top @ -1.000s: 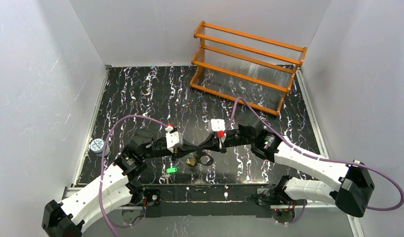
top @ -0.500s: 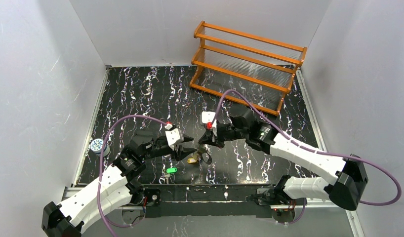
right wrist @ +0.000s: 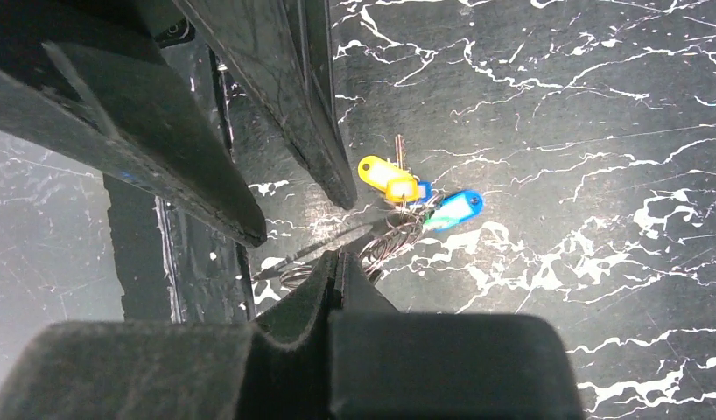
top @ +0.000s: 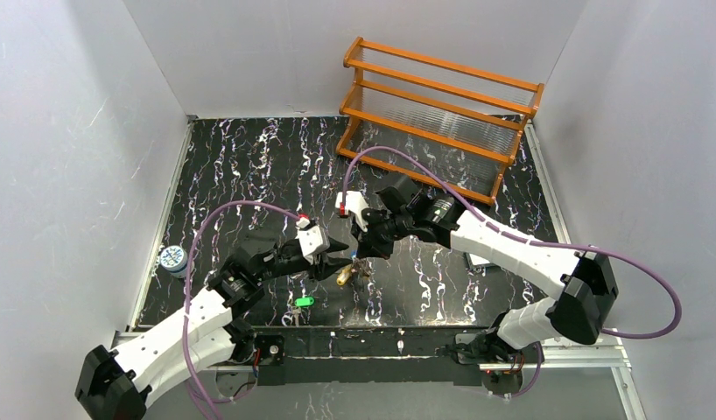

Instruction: Put the keys on the keyring

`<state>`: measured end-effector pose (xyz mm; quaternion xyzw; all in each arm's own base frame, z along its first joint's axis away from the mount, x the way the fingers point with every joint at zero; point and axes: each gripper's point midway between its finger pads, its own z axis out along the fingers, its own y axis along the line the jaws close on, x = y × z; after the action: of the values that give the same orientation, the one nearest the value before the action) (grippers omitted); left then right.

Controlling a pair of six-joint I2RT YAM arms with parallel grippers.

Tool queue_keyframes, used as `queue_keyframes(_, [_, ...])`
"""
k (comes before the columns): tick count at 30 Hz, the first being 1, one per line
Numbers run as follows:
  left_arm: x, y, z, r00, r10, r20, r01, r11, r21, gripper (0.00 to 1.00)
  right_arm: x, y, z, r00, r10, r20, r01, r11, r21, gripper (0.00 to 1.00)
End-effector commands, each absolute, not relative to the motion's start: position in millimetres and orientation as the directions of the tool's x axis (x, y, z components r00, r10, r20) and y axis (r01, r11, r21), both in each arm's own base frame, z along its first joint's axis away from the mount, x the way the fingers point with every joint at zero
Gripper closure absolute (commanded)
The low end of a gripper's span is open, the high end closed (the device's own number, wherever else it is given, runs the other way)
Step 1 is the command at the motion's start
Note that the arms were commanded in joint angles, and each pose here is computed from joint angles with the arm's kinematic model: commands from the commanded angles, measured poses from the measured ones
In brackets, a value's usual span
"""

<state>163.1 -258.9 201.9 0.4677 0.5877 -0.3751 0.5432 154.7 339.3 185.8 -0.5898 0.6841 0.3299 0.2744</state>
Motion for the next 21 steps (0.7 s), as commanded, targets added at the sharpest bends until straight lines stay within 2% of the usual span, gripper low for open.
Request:
queue_keyframes(1, [156,-267,203,0.052,0.084,-0.995,0.971,0.231,0.070,0.67,148,346,211,-0.142,-0.582,-0.801,-0.989,0.058,0.134,0.99])
queue_keyframes(3, [157,-267,199,0.049,0.089,-0.995,0.970,0.233,0.068,0.71,147,347,213,-0.142,-0.576,-0.805,-0.989,0.054,0.135,0.99])
queue_keyframes(12, [161,-268,185,0.032,0.107,-0.994,0.969,0.240,0.057,0.70,145,349,215,-0.146,-0.565,-0.812,-0.988,0.040,0.150,0.99])
queue_keyframes(21, [164,-274,182,0.031,0.105,-0.994,0.972,0.227,0.054,0.77,143,350,219,-0.148,-0.554,-0.820,-0.987,0.032,0.157,0.99])
